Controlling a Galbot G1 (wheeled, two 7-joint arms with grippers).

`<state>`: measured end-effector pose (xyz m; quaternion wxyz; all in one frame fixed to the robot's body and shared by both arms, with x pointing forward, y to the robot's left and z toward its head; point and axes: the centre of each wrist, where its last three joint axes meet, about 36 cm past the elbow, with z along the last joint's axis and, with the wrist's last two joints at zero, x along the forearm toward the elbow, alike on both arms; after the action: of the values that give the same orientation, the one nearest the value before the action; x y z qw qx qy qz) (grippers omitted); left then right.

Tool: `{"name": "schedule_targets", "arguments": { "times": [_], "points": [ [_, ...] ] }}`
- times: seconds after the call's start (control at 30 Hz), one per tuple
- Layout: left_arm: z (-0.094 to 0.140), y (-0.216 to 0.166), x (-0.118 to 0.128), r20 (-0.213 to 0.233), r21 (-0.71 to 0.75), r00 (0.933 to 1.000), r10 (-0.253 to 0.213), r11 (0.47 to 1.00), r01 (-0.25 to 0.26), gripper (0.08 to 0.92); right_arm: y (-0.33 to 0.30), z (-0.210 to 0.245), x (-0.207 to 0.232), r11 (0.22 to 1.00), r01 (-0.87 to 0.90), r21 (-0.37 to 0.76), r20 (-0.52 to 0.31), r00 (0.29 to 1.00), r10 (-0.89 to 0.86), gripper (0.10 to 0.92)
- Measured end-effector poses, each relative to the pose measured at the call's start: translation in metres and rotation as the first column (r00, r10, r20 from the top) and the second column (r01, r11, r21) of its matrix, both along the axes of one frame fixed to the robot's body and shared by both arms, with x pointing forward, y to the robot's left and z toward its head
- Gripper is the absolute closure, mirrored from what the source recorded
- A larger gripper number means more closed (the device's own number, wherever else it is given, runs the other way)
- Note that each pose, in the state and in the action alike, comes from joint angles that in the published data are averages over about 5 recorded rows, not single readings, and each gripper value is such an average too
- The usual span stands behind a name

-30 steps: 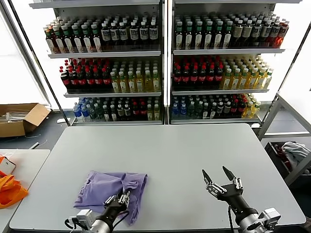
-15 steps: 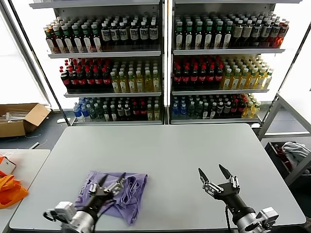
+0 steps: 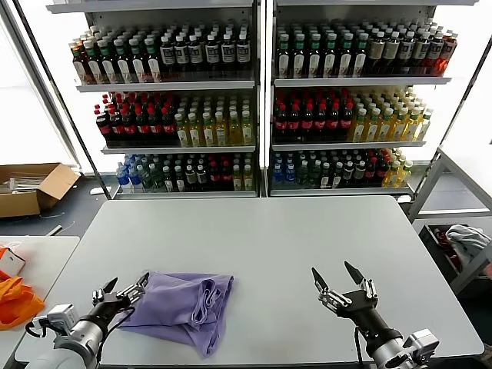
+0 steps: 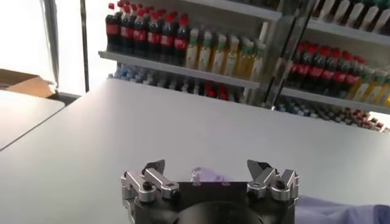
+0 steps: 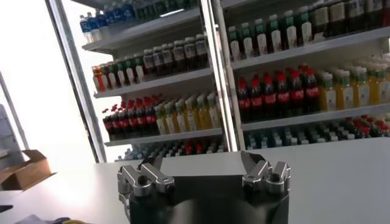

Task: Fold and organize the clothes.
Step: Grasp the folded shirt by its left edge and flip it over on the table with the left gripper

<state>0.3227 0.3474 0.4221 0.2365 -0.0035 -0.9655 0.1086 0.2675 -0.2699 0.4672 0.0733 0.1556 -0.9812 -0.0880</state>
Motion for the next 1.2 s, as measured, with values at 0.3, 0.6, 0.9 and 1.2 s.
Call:
{"name": "schedule_targets", "arguments": {
  "times": [0.3, 0.6, 0.9, 1.2],
  "points": [
    [-0.032, -0.013, 0.001, -0.073, -0.04, 0.997, -0.026, 0.999, 0.023, 0.284, 0.0, -0.001, -0.002, 1.0, 0.006, 0.004, -0.005, 1.0, -0.006, 0.2],
    [-0.042, -0.023, -0.003, -0.09, -0.068, 0.9951, -0.041, 0.997, 0.035, 0.544, 0.004, 0.0, 0.001, 1.0, 0.0, 0.01, 0.005, 1.0, 0.0, 0.2],
    [-0.037, -0.017, -0.011, -0.063, -0.089, 0.998, 0.006, 0.996, -0.012, 0.802, 0.001, -0.001, 0.001, 1.0, 0.006, 0.009, 0.004, 1.0, -0.006, 0.2],
    [0.0, 0.052, -0.021, 0.022, -0.018, 0.9863, 0.164, 0.986, -0.163, 0.871, 0.001, -0.005, 0.004, 1.0, -0.001, 0.015, -0.001, 1.0, 0.001, 0.2]
  ]
}}
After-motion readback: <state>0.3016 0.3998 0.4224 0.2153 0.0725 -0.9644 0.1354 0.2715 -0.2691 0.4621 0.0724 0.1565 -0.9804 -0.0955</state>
